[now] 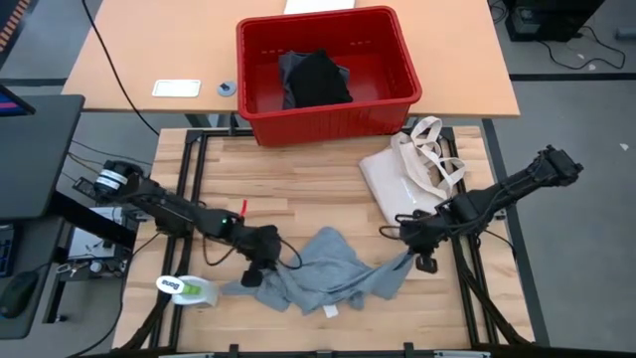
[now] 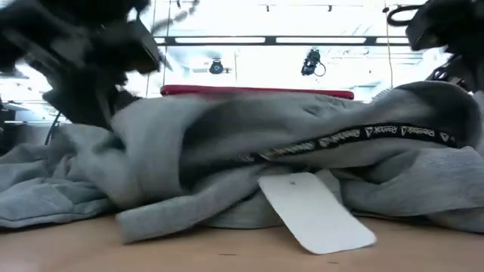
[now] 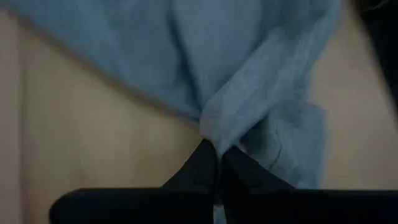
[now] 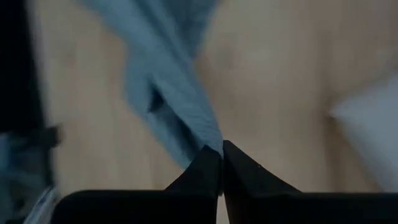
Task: Fold Laundry from Bin
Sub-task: Fold the gray shirt
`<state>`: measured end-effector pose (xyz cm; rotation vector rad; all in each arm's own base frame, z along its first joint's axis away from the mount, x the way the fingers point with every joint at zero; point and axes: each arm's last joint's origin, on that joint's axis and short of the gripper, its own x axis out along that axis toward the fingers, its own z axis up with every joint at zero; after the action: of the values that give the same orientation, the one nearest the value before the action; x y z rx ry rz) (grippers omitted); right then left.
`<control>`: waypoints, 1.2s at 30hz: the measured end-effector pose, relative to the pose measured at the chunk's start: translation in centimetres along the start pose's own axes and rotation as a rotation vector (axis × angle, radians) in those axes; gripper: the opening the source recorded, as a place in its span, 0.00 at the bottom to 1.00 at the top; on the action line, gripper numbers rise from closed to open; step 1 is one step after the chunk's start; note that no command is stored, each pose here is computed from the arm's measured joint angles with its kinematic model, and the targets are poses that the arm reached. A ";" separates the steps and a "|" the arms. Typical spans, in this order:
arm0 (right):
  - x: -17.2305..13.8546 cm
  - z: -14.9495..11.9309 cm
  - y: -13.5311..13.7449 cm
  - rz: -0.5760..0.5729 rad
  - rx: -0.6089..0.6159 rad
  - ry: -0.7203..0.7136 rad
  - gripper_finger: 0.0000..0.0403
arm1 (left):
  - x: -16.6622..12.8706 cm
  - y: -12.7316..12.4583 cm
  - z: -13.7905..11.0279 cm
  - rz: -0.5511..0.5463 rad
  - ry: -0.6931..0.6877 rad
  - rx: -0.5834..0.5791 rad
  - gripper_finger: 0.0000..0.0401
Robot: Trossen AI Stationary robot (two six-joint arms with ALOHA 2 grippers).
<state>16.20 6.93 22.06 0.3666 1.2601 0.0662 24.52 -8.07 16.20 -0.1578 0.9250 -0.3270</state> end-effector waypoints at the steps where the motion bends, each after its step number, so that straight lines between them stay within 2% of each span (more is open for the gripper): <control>1: 0.0 0.0 -0.3 -0.031 0.033 -0.010 0.05 | -0.5 -0.4 0.0 -0.010 -0.003 0.002 0.03; 4: 0.0 0.2 -0.8 -0.117 0.121 -0.053 0.06 | -2.0 -1.5 0.6 -0.040 -0.070 0.002 0.03; 9: 0.1 0.8 -1.1 -0.139 0.192 -0.095 0.09 | -4.0 -1.8 1.4 0.079 -0.214 -0.112 0.10; 12: 0.1 1.0 -1.2 -0.137 0.197 -0.102 0.11 | -4.2 -1.9 1.3 0.139 -0.239 -0.089 0.20; 16: 0.1 1.2 -1.2 -0.129 0.196 -0.118 0.13 | -4.1 -1.5 1.0 0.209 -0.213 -0.069 0.39; 19: 0.1 1.2 -1.2 -0.125 0.193 -0.122 0.13 | -4.2 -1.1 1.0 0.227 -0.202 -0.063 0.52; 21: 0.1 1.2 -1.2 -0.125 0.190 -0.121 0.12 | -4.4 -1.9 1.5 0.210 -0.221 -0.035 0.58; 25: 0.1 1.2 -1.2 -0.126 0.186 -0.121 0.13 | -3.9 -4.6 2.1 0.218 -0.251 0.059 0.59; 29: 0.1 1.2 -1.2 -0.127 0.182 -0.122 0.13 | -1.5 -6.5 1.1 0.260 -0.178 0.135 0.53; 33: 0.1 1.3 -1.1 -0.121 0.182 -0.131 0.13 | 1.0 -7.4 -0.2 0.278 -0.058 0.143 0.48; 36: 0.1 1.4 -1.1 -0.118 0.181 -0.136 0.13 | 2.1 -7.6 -0.2 0.374 0.013 0.142 0.45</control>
<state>17.36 5.59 21.96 0.4447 1.1538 -0.1722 23.92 -15.89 16.59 0.1476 0.9202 -0.0456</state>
